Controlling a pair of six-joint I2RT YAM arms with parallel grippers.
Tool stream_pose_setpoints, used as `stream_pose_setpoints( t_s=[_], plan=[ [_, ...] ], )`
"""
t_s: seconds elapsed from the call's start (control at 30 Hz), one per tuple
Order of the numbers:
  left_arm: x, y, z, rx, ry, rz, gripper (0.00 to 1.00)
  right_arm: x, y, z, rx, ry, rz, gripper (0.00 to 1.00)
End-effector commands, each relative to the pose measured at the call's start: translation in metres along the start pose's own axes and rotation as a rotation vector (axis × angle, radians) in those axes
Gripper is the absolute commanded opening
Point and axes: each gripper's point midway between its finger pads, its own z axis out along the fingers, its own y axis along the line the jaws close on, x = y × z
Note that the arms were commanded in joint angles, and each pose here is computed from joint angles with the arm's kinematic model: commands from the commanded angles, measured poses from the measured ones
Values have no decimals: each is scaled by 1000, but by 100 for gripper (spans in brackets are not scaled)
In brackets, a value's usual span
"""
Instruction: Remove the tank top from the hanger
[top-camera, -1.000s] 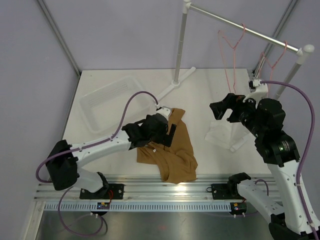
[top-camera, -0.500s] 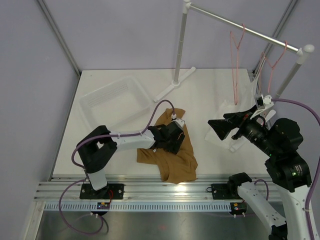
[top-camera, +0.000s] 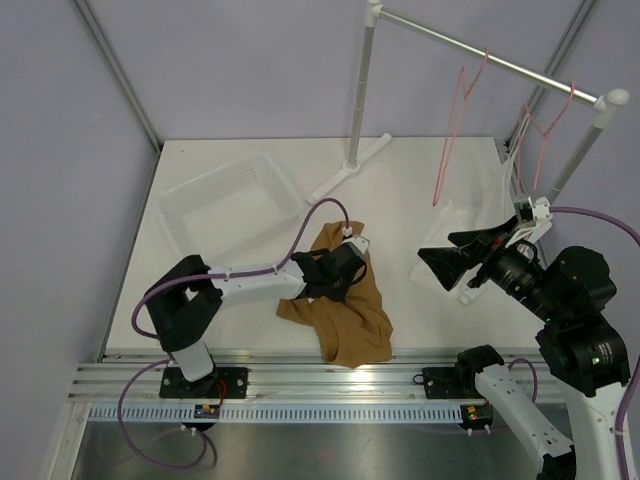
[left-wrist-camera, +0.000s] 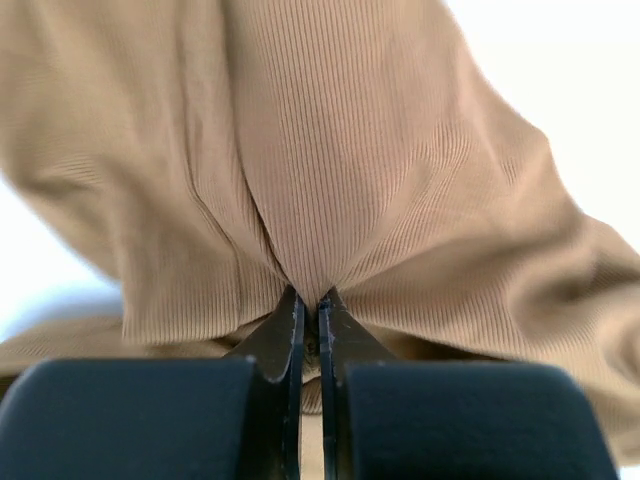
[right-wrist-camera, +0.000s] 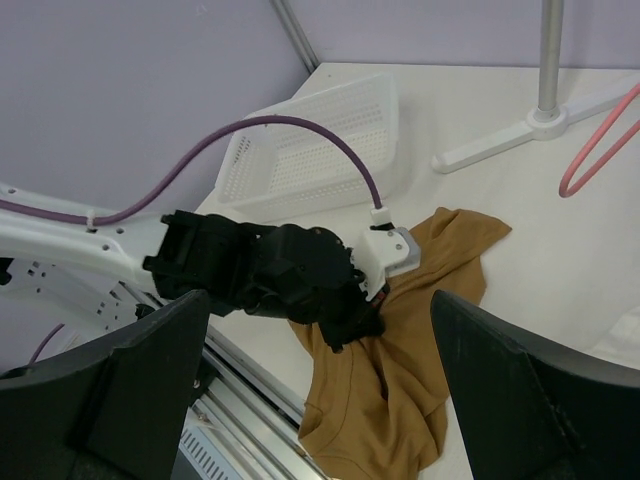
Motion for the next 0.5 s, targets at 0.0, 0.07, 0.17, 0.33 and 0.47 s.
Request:
stream_pose_setpoints(
  t_s=[0.0, 0.07, 0.17, 0.33, 0.47],
  plan=[
    [-58, 6, -63, -36, -185, -34, 0, -8, 8, -6, -20, -19, -27, 99],
    [-86, 14, -98, -66, -277, -51, 0, -8, 7, -6, -16, -18, -30, 100],
    [-103, 34, -137, -140, -329, -47, 0, -10, 5, -6, -6, -22, -38, 100],
    [-148, 76, -212, -285, -433, -105, 0, -11, 4, -5, -2, -33, -35, 99],
    [-178, 108, -262, -318, -510, -175, 0, -15, 5, -3, -4, -49, -36, 99]
  ],
)
